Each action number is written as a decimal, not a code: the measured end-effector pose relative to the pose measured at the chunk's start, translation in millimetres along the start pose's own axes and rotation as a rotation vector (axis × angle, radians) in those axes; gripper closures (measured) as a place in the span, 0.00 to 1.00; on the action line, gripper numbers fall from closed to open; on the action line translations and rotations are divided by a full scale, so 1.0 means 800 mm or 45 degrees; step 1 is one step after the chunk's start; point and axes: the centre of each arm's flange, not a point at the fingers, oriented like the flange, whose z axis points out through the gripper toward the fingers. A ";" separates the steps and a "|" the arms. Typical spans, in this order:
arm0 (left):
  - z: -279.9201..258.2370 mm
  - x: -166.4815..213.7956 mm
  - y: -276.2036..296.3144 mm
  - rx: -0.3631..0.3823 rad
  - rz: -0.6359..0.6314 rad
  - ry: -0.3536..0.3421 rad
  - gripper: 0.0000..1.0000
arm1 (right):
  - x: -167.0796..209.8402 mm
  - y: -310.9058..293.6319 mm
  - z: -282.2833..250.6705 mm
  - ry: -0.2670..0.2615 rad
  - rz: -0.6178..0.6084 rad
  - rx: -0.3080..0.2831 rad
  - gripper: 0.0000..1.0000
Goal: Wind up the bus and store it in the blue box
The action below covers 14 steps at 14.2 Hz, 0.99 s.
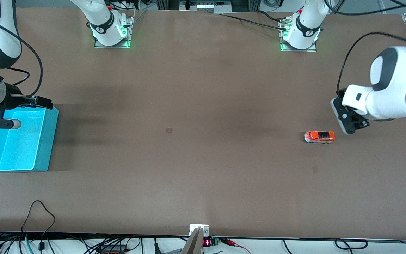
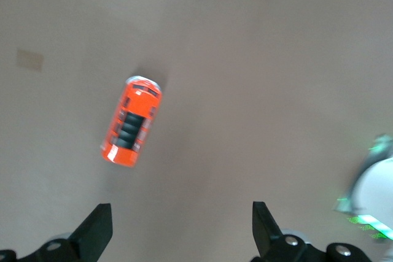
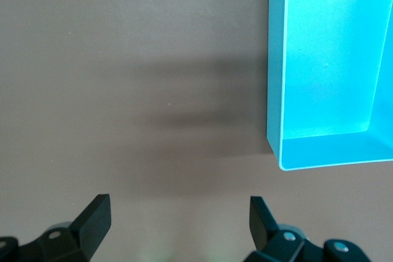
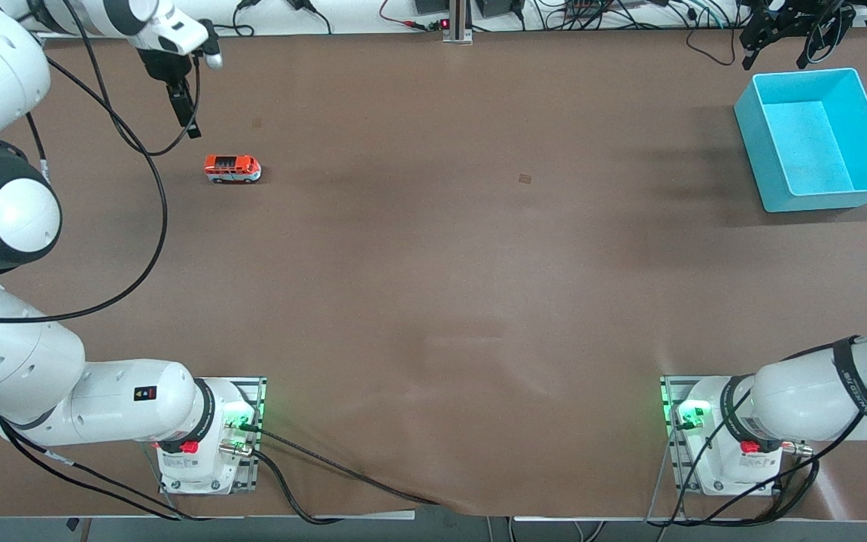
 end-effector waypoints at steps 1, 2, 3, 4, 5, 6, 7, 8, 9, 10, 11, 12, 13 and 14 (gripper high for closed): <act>0.021 -0.001 -0.011 0.043 0.067 0.002 0.00 | 0.000 -0.001 0.000 0.000 -0.001 0.000 0.00; 0.041 -0.004 -0.019 0.077 0.131 0.015 0.00 | 0.000 -0.001 0.000 0.000 -0.002 0.000 0.00; 0.059 -0.008 -0.025 0.110 0.201 0.024 0.00 | 0.000 -0.001 0.000 0.000 -0.002 0.000 0.00; 0.075 -0.010 -0.030 0.142 0.275 0.029 0.00 | 0.000 -0.002 0.000 0.000 -0.003 -0.001 0.00; 0.089 -0.009 -0.034 0.168 0.338 0.035 0.00 | 0.000 -0.002 0.000 0.000 -0.004 -0.001 0.00; 0.104 -0.005 -0.038 0.194 0.391 0.042 0.00 | 0.000 -0.002 0.000 0.000 -0.006 -0.001 0.00; 0.117 -0.001 -0.042 0.216 0.433 0.049 0.00 | 0.000 -0.002 0.000 0.000 -0.008 -0.002 0.00; 0.130 0.003 -0.045 0.233 0.462 0.056 0.00 | 0.000 -0.002 0.000 0.000 -0.011 -0.002 0.00; 0.144 0.005 -0.046 0.235 0.482 0.060 0.00 | 0.000 -0.003 0.000 0.000 -0.013 -0.002 0.00; 0.159 0.005 -0.047 0.229 0.487 0.064 0.00 | 0.000 -0.004 0.000 0.000 -0.015 -0.003 0.00; 0.173 0.002 -0.046 0.228 0.486 0.069 0.00 | 0.000 -0.005 0.000 0.000 -0.017 -0.003 0.00; 0.185 -0.002 -0.046 0.239 0.485 0.076 0.00 | 0.000 -0.006 0.000 0.000 -0.018 -0.003 0.00; 0.196 -0.005 -0.044 0.259 0.487 0.085 0.00 | 0.000 -0.006 0.000 0.000 -0.019 -0.003 0.00; 0.204 -0.007 -0.041 0.274 0.488 0.091 0.00 | 0.000 -0.006 0.000 0.000 -0.019 -0.003 0.00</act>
